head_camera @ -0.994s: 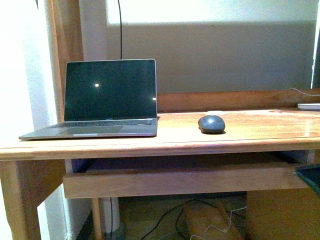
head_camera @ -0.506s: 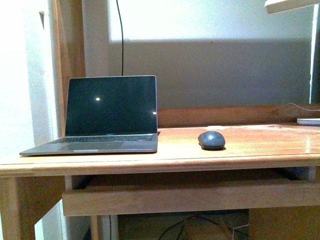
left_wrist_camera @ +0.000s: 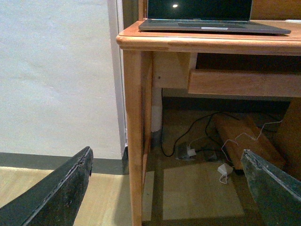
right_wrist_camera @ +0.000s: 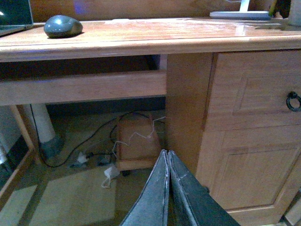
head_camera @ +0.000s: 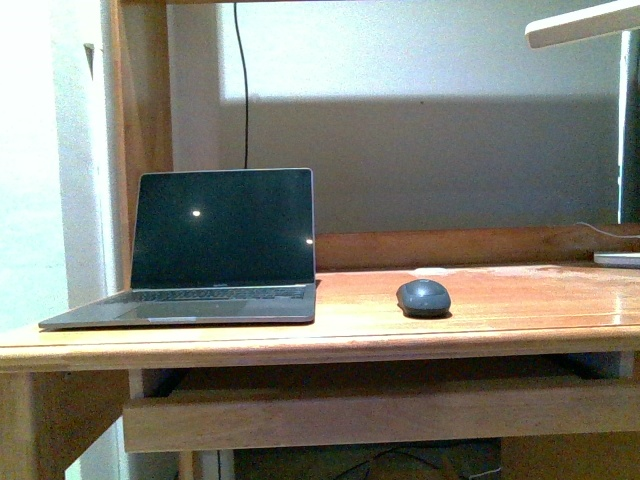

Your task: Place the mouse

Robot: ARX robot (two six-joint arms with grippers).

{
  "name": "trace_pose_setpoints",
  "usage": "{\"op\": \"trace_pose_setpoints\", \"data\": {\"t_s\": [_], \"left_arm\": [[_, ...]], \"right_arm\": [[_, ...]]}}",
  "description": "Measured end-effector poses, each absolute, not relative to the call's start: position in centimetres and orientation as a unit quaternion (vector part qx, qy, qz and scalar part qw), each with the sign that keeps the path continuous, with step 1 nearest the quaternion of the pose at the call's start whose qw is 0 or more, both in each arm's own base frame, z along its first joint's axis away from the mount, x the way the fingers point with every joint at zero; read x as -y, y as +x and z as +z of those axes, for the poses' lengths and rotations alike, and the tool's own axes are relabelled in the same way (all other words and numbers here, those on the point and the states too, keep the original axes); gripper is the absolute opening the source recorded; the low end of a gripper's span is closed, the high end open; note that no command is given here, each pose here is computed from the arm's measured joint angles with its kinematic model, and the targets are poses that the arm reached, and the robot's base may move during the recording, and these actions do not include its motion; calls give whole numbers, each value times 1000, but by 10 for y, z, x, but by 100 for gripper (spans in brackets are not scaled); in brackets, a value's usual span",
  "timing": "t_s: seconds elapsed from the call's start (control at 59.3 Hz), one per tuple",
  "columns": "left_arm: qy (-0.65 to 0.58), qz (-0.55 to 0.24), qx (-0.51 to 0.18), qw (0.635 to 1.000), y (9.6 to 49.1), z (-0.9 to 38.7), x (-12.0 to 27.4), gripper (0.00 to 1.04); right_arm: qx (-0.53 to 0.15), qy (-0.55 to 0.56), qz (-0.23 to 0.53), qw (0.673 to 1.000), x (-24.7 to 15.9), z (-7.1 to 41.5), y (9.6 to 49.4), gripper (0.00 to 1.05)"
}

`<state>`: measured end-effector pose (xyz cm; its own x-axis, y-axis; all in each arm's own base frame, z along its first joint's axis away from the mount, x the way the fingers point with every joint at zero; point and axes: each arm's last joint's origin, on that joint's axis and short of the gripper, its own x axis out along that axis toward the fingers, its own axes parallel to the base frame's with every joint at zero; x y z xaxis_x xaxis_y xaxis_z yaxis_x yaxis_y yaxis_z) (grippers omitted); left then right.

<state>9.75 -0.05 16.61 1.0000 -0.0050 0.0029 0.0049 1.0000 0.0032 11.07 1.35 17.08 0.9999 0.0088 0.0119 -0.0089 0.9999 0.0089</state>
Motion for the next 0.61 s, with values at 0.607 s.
{"op": "trace_pose_setpoints", "data": {"t_s": [0.607], "left_arm": [[2, -2, 2, 1000, 97, 166, 0, 97]], "right_arm": [[5, 3, 2, 1000, 0, 168, 97, 3]]}}
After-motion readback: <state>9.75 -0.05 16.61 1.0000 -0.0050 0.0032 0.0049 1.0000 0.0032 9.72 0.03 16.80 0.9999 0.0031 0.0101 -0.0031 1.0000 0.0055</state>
